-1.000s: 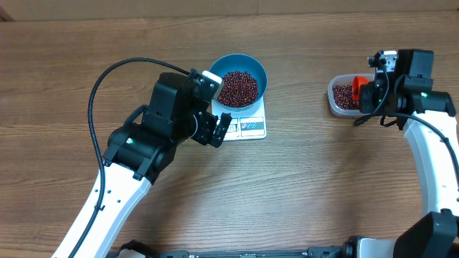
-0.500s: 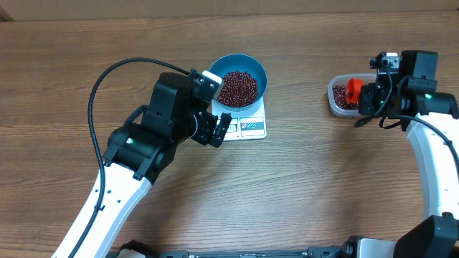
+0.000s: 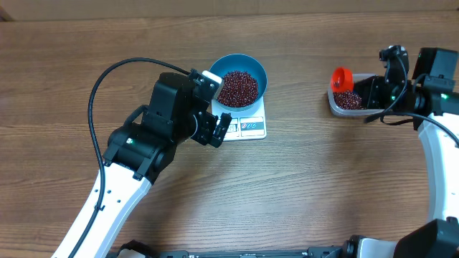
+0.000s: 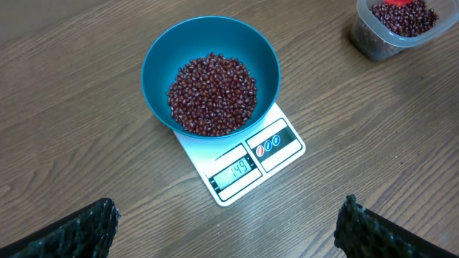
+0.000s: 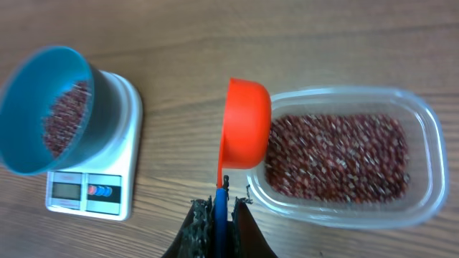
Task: Scoop item into bowl and weigh 150g on scale
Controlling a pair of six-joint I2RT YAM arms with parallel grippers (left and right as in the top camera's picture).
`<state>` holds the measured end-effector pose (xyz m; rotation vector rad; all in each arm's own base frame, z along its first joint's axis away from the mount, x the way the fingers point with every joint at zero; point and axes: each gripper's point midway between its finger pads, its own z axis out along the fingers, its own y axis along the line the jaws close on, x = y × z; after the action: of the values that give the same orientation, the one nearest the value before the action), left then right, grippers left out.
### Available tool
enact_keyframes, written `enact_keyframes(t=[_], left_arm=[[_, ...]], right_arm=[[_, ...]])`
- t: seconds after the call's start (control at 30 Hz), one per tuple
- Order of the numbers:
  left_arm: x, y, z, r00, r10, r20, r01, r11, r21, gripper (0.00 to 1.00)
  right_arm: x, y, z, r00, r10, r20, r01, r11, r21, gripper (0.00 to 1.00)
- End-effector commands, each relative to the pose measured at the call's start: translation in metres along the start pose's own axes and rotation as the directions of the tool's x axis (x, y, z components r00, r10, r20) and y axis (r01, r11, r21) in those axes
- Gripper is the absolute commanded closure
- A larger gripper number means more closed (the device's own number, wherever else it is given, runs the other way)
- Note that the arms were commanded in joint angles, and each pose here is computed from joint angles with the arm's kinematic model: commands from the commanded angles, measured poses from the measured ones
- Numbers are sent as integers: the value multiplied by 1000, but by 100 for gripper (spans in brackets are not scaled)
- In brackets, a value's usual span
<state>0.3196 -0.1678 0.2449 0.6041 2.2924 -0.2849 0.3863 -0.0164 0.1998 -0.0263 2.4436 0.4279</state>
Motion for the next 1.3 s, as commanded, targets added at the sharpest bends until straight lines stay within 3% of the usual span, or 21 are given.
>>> enact_keyframes(t=[0.0,0.3,0.63,0.83,1.03,1.27], left_arm=[[3,0,3,1000,13,-11,-13,1000,4,0],[3,0,3,1000,13,-11,-13,1000,4,0],[3,0,3,1000,13,-11,-13,1000,4,0],[3,0,3,1000,13,-11,-13,1000,4,0],[3,0,3,1000,13,-11,-13,1000,4,0],[3,0,3,1000,13,-11,-13,1000,4,0]], right_arm=[[-24,19,-22,995,-36,88,41,998,-53,96],[-41,64,-31,982,-71,178,121,950,-289,97],[-47,131,-19,946,-221,239,300,878,-374,96],[-42,159,-1,914,-331,235,391,874,-288,96],[-26,189,13,822,-508,257,567,769,-296,96],[-27,187,28,816,-525,242,576,774,-264,96]])
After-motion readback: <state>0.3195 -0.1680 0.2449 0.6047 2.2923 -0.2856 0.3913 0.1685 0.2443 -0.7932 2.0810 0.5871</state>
